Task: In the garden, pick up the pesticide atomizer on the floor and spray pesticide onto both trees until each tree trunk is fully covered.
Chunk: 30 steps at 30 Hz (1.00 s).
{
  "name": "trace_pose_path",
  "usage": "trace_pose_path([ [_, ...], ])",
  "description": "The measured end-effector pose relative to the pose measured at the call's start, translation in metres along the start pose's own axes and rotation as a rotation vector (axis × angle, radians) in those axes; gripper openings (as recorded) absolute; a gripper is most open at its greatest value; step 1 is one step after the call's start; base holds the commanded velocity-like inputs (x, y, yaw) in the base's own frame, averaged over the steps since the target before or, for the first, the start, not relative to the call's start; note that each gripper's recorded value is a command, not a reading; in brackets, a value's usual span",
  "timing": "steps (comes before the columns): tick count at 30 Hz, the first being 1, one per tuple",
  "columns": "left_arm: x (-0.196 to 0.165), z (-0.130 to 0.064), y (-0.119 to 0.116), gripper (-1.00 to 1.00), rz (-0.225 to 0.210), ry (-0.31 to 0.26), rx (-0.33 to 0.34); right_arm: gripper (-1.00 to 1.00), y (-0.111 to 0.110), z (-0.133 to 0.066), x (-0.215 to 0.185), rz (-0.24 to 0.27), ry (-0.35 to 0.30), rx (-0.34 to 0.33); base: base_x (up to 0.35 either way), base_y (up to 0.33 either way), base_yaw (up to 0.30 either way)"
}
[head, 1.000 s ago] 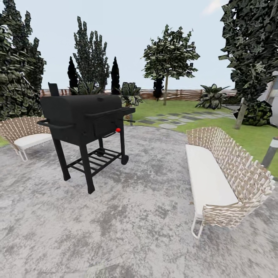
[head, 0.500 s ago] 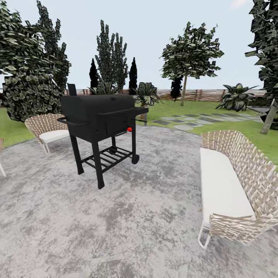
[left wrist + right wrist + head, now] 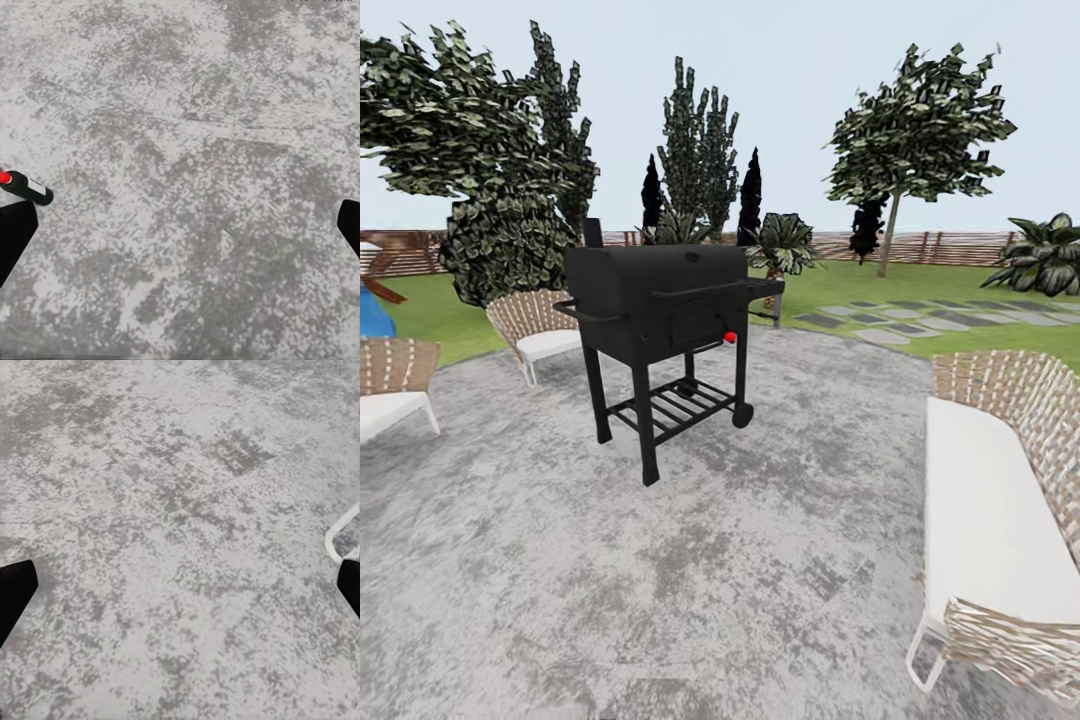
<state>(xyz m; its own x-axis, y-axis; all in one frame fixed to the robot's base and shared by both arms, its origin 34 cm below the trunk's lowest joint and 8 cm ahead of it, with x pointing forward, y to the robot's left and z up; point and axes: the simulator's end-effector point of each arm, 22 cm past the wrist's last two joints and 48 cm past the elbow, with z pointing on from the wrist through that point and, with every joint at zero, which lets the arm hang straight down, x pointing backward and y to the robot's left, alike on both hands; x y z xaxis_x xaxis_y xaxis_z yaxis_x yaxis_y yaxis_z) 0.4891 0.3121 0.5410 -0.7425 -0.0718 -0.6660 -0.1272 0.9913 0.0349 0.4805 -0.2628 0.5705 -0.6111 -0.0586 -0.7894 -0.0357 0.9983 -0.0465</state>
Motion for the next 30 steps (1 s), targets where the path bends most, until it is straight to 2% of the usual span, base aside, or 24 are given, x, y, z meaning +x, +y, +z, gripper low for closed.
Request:
trace_pose_path([
  [30, 0.0002, 0.0000, -0.0011, 1.00, 0.000, 0.001, 0.001, 1.00, 0.0000, 0.0000, 0.0000, 0.000, 0.000, 0.000, 0.001, 0.000, 0.279],
])
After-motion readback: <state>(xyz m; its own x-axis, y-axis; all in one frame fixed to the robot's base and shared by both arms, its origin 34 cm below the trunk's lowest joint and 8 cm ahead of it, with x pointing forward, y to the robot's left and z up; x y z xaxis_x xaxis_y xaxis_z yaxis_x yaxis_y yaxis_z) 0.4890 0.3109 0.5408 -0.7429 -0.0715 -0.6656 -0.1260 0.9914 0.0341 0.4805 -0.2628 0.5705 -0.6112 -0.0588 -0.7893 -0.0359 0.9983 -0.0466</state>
